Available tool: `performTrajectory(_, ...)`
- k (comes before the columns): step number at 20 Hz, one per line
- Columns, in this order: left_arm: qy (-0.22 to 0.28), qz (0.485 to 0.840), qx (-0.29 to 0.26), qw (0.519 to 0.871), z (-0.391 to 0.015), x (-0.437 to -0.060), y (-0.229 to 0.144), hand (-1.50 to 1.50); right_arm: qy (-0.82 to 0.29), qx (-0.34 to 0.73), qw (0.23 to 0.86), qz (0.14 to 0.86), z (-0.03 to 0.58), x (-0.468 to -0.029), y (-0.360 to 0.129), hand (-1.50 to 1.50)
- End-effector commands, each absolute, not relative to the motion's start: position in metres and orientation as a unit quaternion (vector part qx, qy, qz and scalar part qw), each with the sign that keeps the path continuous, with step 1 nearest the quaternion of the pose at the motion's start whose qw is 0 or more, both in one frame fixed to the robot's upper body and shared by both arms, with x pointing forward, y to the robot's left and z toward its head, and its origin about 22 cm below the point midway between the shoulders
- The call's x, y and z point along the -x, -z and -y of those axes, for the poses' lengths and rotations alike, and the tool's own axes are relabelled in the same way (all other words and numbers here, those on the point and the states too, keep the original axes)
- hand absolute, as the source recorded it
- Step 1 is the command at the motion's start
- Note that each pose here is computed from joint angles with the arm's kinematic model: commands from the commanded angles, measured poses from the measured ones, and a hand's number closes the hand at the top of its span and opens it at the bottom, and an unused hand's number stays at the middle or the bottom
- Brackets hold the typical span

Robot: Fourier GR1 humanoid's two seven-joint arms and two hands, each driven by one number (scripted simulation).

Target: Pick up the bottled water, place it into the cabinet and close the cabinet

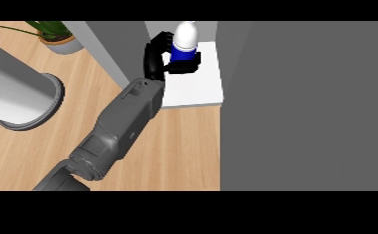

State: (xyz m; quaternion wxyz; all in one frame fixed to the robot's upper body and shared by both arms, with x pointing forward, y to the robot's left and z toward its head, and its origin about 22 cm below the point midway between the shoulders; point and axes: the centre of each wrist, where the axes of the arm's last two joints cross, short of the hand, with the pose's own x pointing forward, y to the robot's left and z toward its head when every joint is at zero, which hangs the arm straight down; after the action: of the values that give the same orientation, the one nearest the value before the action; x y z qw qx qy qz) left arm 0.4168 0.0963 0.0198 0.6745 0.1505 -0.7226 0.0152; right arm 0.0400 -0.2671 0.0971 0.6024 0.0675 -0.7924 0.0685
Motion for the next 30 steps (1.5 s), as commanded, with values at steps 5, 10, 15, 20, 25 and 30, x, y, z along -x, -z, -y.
performTrajectory(5,-0.013,0.718,-0.208,0.664,-0.116,-0.420,-0.008,1.50,-0.056,-0.100,0.582,0.805,0.268,-0.035,-0.114,-1.50)
performTrajectory(10,0.009,0.739,-0.248,0.626,-0.115,-0.435,-0.036,-1.50,-0.049,-0.097,0.579,0.808,0.269,-0.042,-0.098,-1.50)
performTrajectory(15,0.019,0.742,-0.266,0.616,-0.115,-0.438,-0.041,-1.50,-0.062,-0.112,0.584,0.801,0.268,-0.042,-0.103,-1.50)
performTrajectory(20,0.033,0.760,-0.199,0.618,-0.108,-0.440,-0.048,-1.50,-0.068,-0.116,0.583,0.801,0.269,-0.038,-0.108,-1.50)
performTrajectory(25,-0.026,0.810,-0.108,0.575,-0.095,-0.442,-0.064,-1.50,-0.067,-0.121,0.588,0.797,0.269,-0.036,-0.103,-1.50)
performTrajectory(30,-0.021,0.821,-0.049,0.568,-0.094,-0.444,-0.070,-1.50,-0.057,-0.123,0.587,0.798,0.267,-0.034,-0.112,-1.50)
